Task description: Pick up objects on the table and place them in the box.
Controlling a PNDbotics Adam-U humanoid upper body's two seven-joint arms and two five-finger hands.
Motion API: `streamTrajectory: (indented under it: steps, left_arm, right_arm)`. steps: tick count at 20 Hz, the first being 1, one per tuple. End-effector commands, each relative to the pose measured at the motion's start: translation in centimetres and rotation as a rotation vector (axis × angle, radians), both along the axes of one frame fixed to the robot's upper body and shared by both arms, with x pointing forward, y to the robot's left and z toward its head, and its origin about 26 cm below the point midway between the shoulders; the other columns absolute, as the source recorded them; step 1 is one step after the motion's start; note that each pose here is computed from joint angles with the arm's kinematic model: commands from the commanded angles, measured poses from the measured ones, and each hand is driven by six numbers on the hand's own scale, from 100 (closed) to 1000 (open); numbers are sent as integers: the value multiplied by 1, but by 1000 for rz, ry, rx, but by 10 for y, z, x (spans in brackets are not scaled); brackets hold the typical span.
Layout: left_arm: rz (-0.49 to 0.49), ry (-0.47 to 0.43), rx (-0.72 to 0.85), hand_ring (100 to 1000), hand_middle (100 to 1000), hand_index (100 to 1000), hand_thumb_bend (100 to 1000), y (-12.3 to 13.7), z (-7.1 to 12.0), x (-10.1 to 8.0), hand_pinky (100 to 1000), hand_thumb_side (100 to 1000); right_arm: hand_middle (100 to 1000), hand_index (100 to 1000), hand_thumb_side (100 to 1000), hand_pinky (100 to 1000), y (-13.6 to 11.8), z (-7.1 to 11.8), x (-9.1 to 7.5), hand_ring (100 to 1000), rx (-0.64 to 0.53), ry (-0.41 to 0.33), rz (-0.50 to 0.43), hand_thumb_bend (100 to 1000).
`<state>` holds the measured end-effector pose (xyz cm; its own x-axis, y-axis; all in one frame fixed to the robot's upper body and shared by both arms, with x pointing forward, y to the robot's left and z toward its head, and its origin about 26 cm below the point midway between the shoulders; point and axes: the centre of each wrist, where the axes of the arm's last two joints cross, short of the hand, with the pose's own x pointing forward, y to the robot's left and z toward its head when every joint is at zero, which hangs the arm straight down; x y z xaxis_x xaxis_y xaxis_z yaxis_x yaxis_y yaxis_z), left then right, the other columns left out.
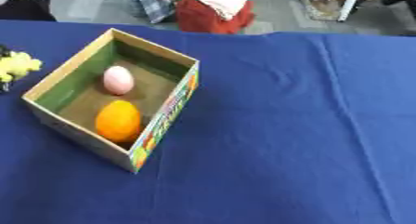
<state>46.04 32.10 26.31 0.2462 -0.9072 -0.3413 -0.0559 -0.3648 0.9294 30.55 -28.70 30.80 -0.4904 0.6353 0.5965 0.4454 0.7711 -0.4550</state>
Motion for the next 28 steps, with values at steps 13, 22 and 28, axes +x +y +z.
streamTrajectory:
  steps: [13,22,28]
  left_arm:
    - [-243,-534,135,286,137,195,100,-66,94,-62,100,176]
    - [-485,-533,111,283,134,194,100,-128,95,-81,100,184]
    - [-649,-477,128,294,136,195,100,-167,78,-90,100,189]
  right_arm:
    - [676,864,966,581,0,9,-5,742,-4,-41,-15,591]
    - [674,862,964,581,1,9,-4,741,3,-47,-2,579]
    - [671,859,963,580,2,10,-4,740,10,-52,3,578]
